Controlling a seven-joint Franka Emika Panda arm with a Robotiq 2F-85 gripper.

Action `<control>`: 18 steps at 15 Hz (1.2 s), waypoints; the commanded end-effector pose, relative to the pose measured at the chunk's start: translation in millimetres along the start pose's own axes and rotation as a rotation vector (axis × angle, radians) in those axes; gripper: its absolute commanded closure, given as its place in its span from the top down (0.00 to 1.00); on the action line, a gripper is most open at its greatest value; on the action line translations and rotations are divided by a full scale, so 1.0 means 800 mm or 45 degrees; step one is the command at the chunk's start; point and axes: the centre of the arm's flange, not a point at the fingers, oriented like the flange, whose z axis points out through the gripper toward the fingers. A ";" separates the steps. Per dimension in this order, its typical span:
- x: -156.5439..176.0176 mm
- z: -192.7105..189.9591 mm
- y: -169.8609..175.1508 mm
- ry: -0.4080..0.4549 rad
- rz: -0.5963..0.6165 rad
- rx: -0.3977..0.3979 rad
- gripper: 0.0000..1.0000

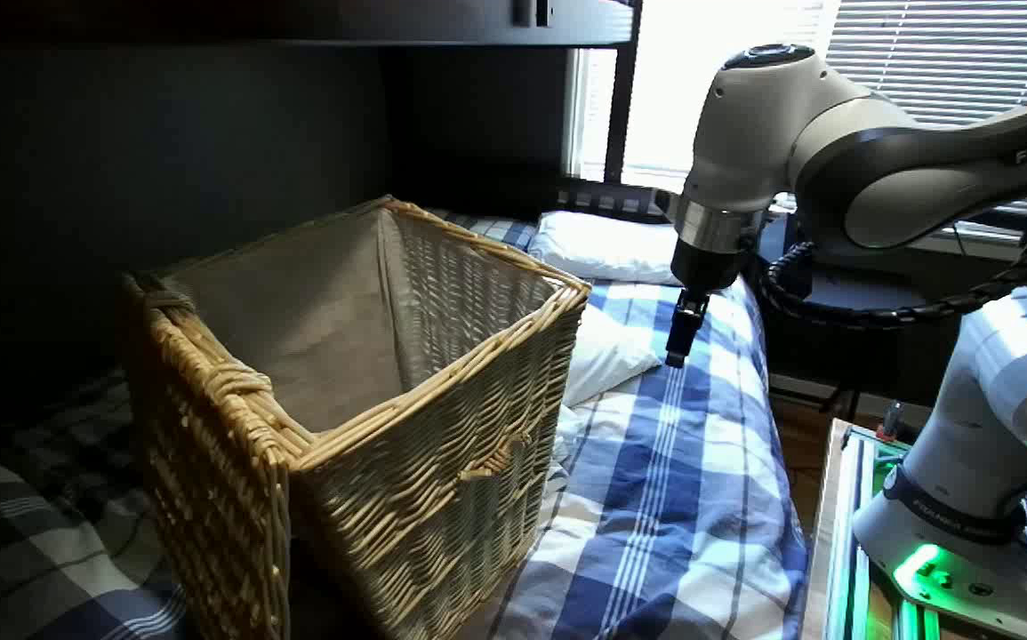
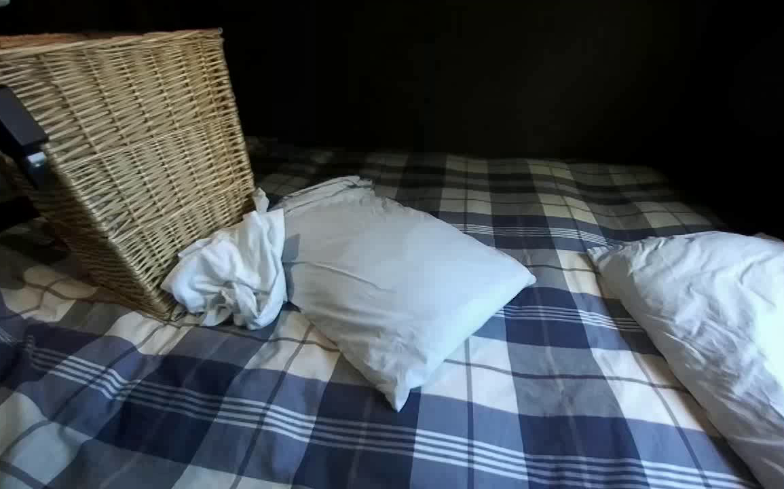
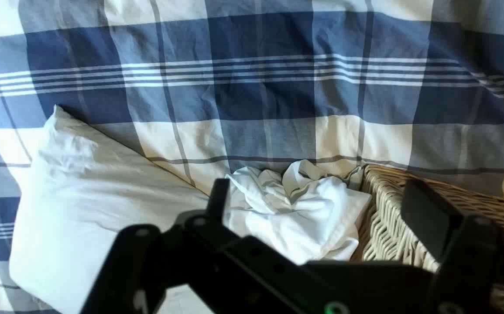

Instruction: Put the white pillow case onto the basket

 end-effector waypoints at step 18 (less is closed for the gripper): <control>0.017 0.004 0.030 0.028 0.165 0.164 1.00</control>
